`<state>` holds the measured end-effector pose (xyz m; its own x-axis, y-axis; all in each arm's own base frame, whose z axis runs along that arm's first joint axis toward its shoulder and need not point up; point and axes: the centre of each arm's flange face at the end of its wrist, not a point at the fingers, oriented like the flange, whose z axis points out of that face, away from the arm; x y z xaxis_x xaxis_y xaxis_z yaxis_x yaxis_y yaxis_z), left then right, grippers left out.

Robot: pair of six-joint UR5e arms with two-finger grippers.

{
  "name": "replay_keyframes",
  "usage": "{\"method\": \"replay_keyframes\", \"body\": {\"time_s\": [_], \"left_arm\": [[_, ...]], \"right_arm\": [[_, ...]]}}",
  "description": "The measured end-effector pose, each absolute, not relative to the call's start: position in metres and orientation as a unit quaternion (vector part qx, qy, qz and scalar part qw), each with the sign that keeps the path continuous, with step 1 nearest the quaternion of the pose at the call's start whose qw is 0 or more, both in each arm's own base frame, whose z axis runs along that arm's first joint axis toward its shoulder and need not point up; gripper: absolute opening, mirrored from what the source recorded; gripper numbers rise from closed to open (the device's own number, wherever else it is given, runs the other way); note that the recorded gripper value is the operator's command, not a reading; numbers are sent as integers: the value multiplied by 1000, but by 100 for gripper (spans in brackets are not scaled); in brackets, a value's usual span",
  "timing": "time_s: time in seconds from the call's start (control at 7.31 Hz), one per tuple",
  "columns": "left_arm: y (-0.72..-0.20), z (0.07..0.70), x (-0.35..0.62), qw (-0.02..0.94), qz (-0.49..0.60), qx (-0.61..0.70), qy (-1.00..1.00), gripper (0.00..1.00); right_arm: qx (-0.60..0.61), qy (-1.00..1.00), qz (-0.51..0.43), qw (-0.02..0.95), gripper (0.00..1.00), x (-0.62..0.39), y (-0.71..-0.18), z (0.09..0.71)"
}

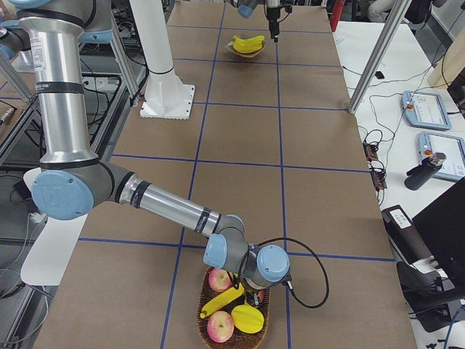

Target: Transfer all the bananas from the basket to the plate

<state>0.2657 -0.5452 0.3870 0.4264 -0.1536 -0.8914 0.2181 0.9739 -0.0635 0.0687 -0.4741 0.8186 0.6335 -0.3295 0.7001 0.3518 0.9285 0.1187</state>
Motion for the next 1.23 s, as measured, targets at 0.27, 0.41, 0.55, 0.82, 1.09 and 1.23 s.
{"method": "replay_keyframes", "body": {"time_s": [0.27,0.41,0.55,0.82,1.09,1.23], "left_arm": [[-545,387,266,844,-110,31,524,100],[-545,386,265,844,-110,31,525,100],[-545,387,265,844,-110,31,524,100],[-545,387,266,844,-110,30,524,100],[-545,387,271,844,-108,28,524,100],[-545,383,276,844,-104,29,526,100]], "right_arm": [[-4,-368,-182,912,0,90,-477,797],[-3,-364,-173,915,0,104,-477,782],[-3,-365,-162,917,0,119,-476,768],[10,-371,-148,917,0,138,-486,733],[34,-398,-99,911,0,131,-537,672],[32,-412,-66,908,0,109,-569,633]]}}
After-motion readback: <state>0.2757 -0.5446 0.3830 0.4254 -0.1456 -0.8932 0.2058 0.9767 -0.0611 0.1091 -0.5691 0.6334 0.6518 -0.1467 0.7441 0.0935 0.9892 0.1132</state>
